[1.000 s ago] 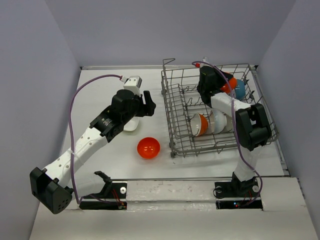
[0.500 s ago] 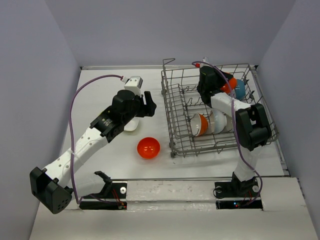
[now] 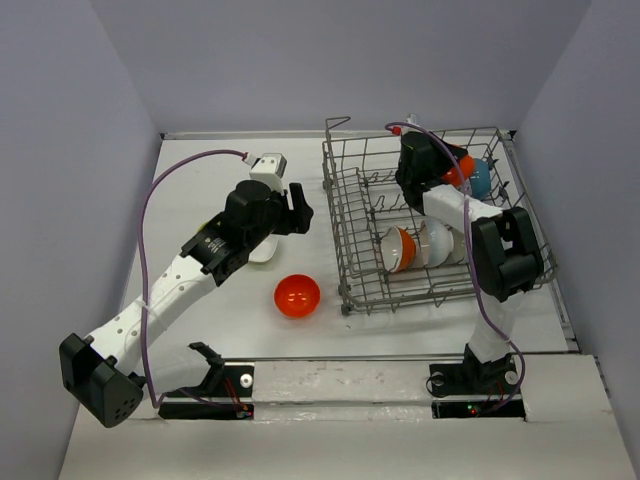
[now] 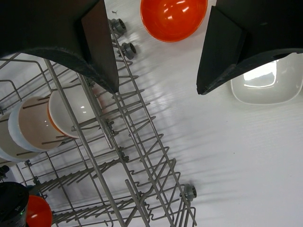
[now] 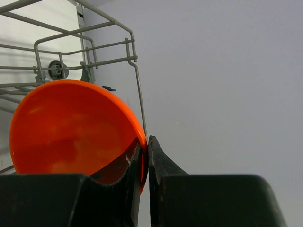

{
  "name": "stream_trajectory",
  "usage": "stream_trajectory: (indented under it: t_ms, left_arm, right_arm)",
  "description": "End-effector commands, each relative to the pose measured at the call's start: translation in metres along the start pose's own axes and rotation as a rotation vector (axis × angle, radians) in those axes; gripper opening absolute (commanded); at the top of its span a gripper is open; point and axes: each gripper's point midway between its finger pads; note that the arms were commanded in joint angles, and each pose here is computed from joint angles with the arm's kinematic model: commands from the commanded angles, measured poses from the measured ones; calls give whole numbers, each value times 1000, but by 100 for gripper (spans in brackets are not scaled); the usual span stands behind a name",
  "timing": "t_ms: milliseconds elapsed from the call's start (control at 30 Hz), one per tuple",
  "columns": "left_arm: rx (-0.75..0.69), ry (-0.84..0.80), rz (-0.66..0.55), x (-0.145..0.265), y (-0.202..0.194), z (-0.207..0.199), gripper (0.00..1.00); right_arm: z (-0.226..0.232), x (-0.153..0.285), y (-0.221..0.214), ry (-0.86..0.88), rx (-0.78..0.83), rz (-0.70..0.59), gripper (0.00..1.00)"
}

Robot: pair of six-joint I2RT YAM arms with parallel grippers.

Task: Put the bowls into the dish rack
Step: Insert the bowl into the dish rack.

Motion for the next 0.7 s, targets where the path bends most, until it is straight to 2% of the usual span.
stream_trajectory:
  t_ms: [0, 667]
  left_arm:
    - [-18, 1, -38, 3, 8, -1, 76]
    - [-25, 0, -30, 2, 5, -3, 77]
  right_arm:
    - [-25, -3, -1, -33, -42, 7, 1]
    - [-6, -9, -7, -14, 5, 13, 1]
Point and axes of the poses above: each gripper's point midway between its finger pads, its own x axis back along the fingers, its own z axis along the line the jaws close on, y = z × x, and after that the axes turned 4 degrees about -x, right-handed
